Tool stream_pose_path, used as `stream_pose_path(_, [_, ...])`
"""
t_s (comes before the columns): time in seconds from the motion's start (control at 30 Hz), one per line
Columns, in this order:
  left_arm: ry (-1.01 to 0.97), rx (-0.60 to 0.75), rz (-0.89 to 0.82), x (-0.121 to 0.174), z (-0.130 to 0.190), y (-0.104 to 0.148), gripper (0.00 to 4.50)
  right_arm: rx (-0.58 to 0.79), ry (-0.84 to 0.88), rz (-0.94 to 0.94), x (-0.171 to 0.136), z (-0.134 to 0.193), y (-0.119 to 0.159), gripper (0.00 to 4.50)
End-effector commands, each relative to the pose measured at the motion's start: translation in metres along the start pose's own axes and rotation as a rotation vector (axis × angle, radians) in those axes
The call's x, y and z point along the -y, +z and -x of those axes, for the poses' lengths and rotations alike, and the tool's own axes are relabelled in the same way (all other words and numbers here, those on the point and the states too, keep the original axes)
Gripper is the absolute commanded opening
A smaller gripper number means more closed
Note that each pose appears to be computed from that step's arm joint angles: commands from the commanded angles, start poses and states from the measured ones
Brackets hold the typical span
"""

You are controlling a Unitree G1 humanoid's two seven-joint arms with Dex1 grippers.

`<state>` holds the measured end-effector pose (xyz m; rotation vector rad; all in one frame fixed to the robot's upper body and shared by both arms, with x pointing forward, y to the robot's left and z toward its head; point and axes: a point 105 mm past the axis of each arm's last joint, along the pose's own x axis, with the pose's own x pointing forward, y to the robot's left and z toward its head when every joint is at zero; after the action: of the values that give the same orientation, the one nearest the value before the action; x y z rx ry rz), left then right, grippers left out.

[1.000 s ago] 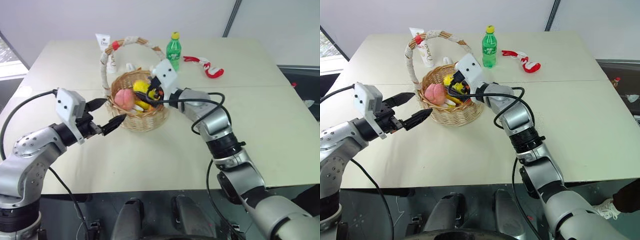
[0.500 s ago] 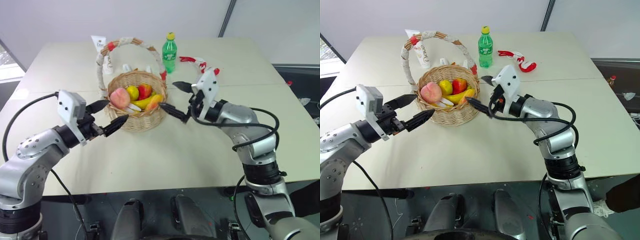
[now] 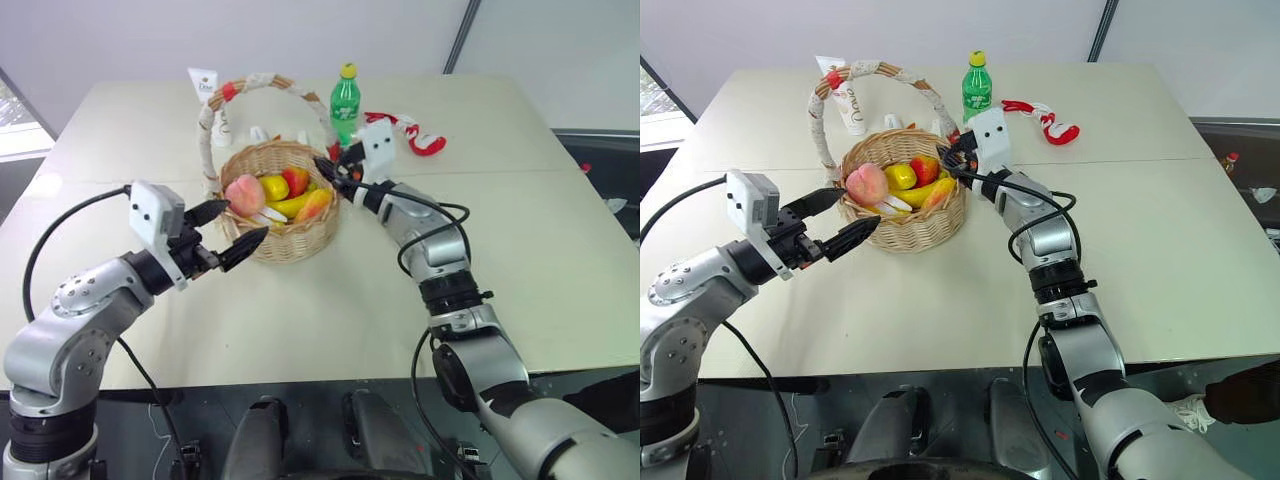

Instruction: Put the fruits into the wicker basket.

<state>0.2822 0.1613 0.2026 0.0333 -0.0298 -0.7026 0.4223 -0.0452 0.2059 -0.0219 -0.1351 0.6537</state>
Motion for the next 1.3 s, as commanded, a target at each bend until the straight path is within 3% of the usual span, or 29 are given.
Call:
stream_pose_path(0.03, [-0.013,0.049,-0.039,0.009,0.003,0.013,4.50,0.114,0.006,0.024,0.000,0.002,0.027,0.02])
stream_pose_path(0.23, [-0.041,0.054,-0.028,0.013,-0.003,0.012,4.50,0.169,-0.066,0.140,0.016,0.024,0.042,0.02])
stream_pose_path(0.5, [-0.104,0.052,-0.016,0.016,-0.015,0.009,4.50,0.145,-0.495,0.313,0.124,0.114,0.066,0.02])
stream_pose_path(0.6, [-0.139,0.057,-0.012,0.019,-0.021,0.009,4.50,0.089,-0.657,0.342,0.159,0.146,0.061,0.02])
stream_pose_path(0.8, [-0.176,0.065,-0.013,0.020,-0.032,0.010,4.50,0.026,-0.840,0.284,0.196,0.175,0.043,0.02])
stream_pose_path(1.1, [-0.145,0.067,-0.012,0.011,-0.031,0.010,4.50,0.048,-0.867,0.306,0.195,0.188,0.054,4.45])
stream_pose_path(1.3, [-0.025,0.043,-0.015,-0.016,-0.016,0.006,4.50,-0.012,-0.757,0.396,0.179,0.205,0.061,4.45])
